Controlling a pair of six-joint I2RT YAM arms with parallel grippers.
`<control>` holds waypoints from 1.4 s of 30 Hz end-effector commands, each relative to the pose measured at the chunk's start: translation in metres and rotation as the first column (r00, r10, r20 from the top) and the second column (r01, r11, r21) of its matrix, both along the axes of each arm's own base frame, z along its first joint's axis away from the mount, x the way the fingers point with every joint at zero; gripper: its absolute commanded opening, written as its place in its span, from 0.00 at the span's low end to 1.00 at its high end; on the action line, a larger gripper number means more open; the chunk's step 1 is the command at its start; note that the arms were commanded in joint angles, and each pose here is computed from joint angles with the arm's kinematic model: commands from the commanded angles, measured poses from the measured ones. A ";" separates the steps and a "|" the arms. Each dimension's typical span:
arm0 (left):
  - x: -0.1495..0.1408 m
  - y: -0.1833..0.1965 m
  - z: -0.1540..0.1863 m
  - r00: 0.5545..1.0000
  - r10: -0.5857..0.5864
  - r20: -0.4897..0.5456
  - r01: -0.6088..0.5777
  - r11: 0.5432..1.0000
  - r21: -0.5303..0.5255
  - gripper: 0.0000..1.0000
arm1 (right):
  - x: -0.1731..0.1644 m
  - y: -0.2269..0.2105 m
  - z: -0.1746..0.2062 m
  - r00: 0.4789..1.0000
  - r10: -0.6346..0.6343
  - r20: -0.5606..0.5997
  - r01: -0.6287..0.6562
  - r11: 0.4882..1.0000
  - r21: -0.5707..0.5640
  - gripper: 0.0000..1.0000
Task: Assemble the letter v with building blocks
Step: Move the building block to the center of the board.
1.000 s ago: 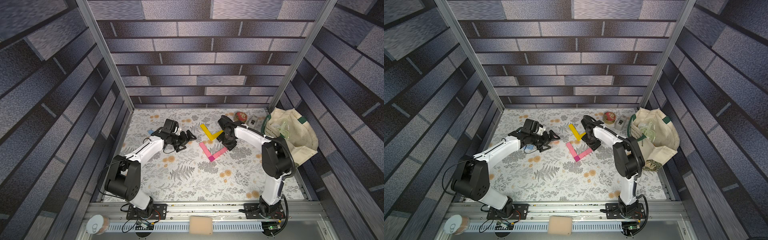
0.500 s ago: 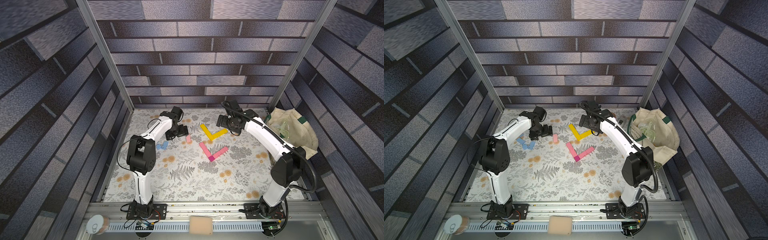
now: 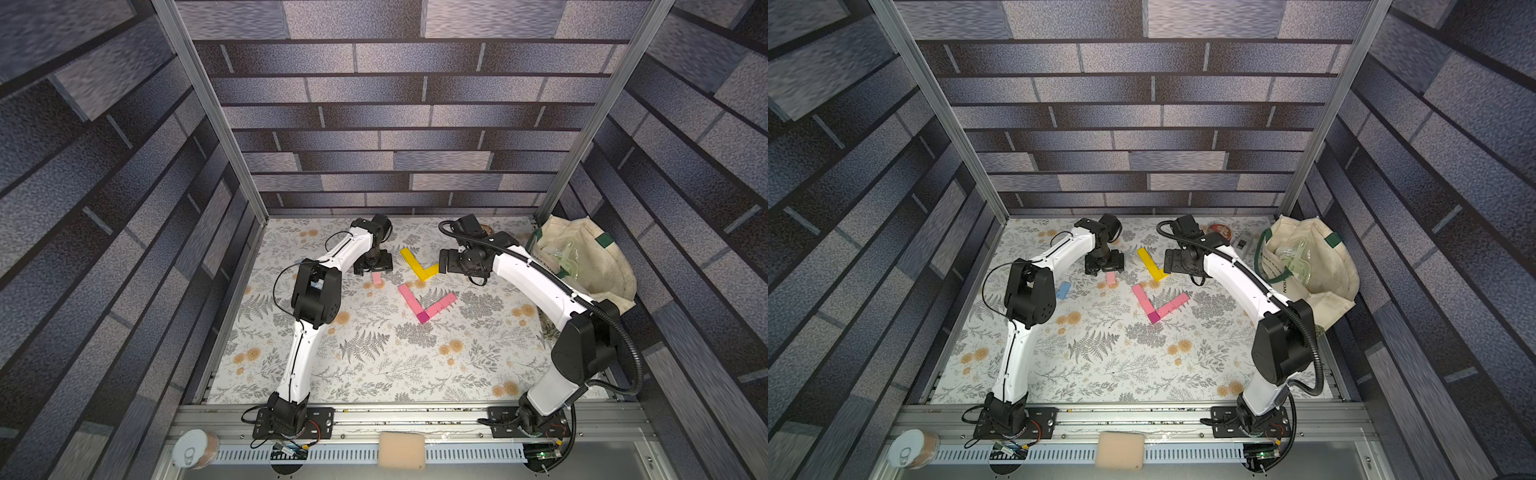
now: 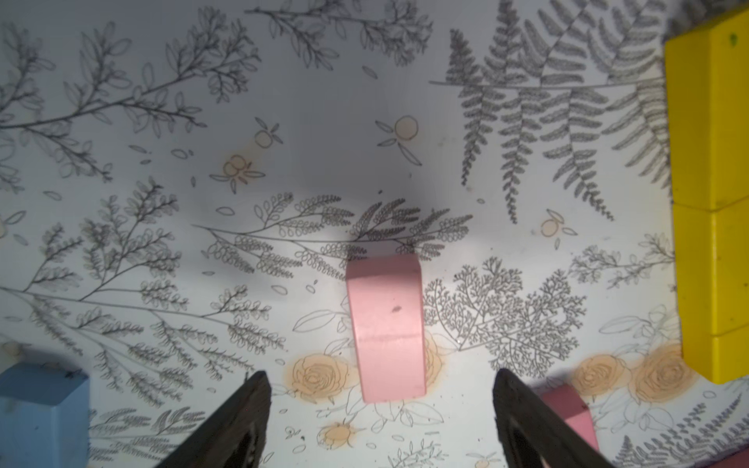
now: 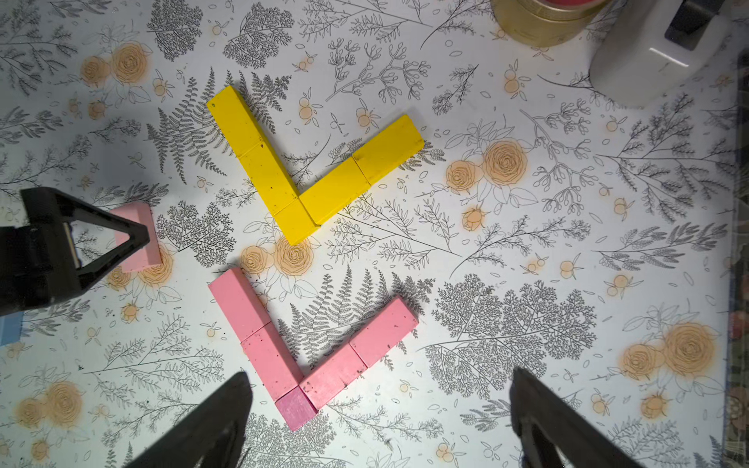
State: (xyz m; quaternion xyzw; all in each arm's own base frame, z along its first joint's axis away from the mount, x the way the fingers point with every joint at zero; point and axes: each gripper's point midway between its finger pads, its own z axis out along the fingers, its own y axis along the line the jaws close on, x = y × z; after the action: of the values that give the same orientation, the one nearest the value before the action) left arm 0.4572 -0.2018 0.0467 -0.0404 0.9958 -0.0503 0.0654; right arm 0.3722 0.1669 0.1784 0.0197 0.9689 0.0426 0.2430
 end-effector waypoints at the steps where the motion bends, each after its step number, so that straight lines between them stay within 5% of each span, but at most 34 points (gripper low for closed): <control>1: -0.006 0.002 -0.011 0.997 0.045 -0.063 -0.047 0.999 -0.016 0.82 | 0.001 -0.011 0.009 0.999 -0.002 0.040 0.003 1.000 -0.021 1.00; 17: -0.022 0.050 -0.020 0.978 0.193 -0.076 -0.198 0.978 -0.062 0.30 | -0.002 -0.014 0.022 0.997 -0.032 0.071 0.031 0.999 0.015 1.00; 30: -0.121 0.111 -0.030 0.923 0.356 -0.146 -0.366 0.929 -0.051 0.27 | -0.004 0.020 -0.004 1.000 0.027 0.003 -0.028 0.995 0.097 1.00; 38: -0.116 0.180 -0.026 0.872 0.480 -0.100 -0.484 0.875 -0.024 0.27 | -0.011 0.037 -0.008 0.998 0.066 -0.003 -0.066 0.994 0.092 1.00; 42: -0.106 0.180 -0.023 0.878 0.471 -0.091 -0.475 0.879 -0.032 0.28 | -0.013 0.043 -0.011 0.996 0.084 -0.011 -0.083 0.993 0.083 1.00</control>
State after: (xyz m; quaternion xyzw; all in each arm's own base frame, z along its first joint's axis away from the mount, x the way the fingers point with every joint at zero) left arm 0.3501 -0.0188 0.0245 -0.3063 0.9486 -0.0697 0.0378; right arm 0.3562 0.2009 0.1642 -0.0090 0.9697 0.0843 0.2293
